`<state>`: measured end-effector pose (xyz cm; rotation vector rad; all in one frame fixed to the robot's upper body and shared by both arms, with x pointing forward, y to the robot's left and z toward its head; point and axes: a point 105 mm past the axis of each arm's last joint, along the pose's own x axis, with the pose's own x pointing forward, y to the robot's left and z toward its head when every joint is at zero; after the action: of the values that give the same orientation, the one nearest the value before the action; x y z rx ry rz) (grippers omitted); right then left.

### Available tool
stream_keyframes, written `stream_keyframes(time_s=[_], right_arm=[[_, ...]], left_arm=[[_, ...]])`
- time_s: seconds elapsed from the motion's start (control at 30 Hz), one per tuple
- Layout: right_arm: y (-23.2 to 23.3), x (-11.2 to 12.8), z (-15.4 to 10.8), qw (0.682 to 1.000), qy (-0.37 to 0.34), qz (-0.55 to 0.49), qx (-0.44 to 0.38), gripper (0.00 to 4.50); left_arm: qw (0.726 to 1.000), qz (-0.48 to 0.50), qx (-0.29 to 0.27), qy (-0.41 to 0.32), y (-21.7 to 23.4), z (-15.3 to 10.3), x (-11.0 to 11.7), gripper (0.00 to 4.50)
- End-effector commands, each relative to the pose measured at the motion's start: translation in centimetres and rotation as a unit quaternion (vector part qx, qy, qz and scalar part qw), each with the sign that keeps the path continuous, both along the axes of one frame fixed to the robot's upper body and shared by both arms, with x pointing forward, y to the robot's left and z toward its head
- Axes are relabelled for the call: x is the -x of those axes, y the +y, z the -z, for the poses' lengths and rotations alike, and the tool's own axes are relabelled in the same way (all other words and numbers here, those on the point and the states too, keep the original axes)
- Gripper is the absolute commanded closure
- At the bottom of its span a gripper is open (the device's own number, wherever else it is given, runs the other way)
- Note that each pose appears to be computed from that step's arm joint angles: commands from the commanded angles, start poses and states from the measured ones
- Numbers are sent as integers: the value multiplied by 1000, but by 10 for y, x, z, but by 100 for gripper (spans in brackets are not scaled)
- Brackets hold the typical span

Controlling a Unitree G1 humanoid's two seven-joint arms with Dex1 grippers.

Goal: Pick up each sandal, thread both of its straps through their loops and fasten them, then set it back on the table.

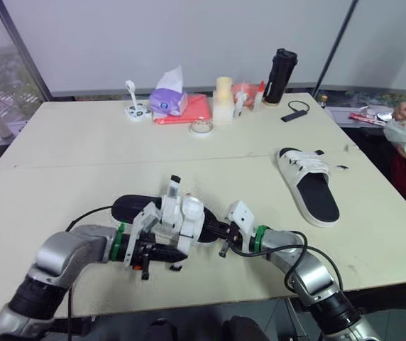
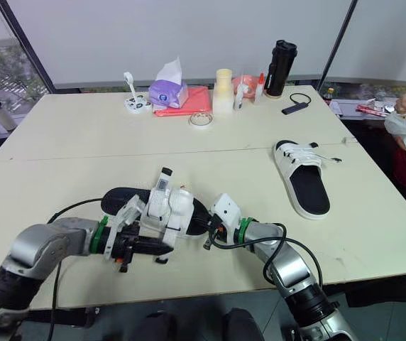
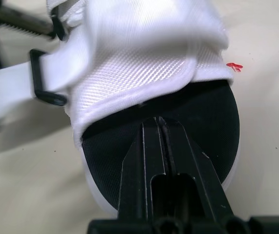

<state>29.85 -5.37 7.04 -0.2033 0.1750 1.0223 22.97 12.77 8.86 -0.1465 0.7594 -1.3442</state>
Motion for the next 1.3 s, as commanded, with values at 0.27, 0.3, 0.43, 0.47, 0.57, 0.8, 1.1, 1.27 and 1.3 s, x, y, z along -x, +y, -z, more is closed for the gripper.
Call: stream_keyframes(time_s=[0.27, 0.3, 0.43, 0.47, 0.57, 0.8, 1.1, 1.27, 1.3], right_arm=[[-23, -1, 45, 994, 70, 47, 62, 450], [-23, -1, 45, 994, 70, 47, 62, 450], [-25, 0, 45, 994, 71, 48, 63, 450], [-25, 0, 46, 994, 72, 48, 64, 450], [-27, 2, 47, 994, 74, 48, 66, 450], [-25, 2, 48, 994, 75, 47, 65, 450], [-25, 5, 49, 994, 77, 52, 63, 450], [-25, 5, 50, 994, 77, 54, 62, 450], [-25, 5, 49, 994, 77, 54, 62, 450]], left_arm=[[998, 46, 38, -17, -5, -20, 13, 447], [998, 44, 51, -20, -7, -25, 11, 447], [993, 30, 108, -25, -16, -50, 0, 447], [992, 24, 124, -28, -18, -57, -4, 447], [986, 2, 162, -29, -21, -75, -17, 447], [983, -48, 175, 7, -35, -73, -45, 447], [971, -97, 213, 44, -33, -75, -69, 177], [972, -111, 208, 20, -32, -79, -79, 22], [972, -110, 206, 12, -31, -81, -80, 22]])
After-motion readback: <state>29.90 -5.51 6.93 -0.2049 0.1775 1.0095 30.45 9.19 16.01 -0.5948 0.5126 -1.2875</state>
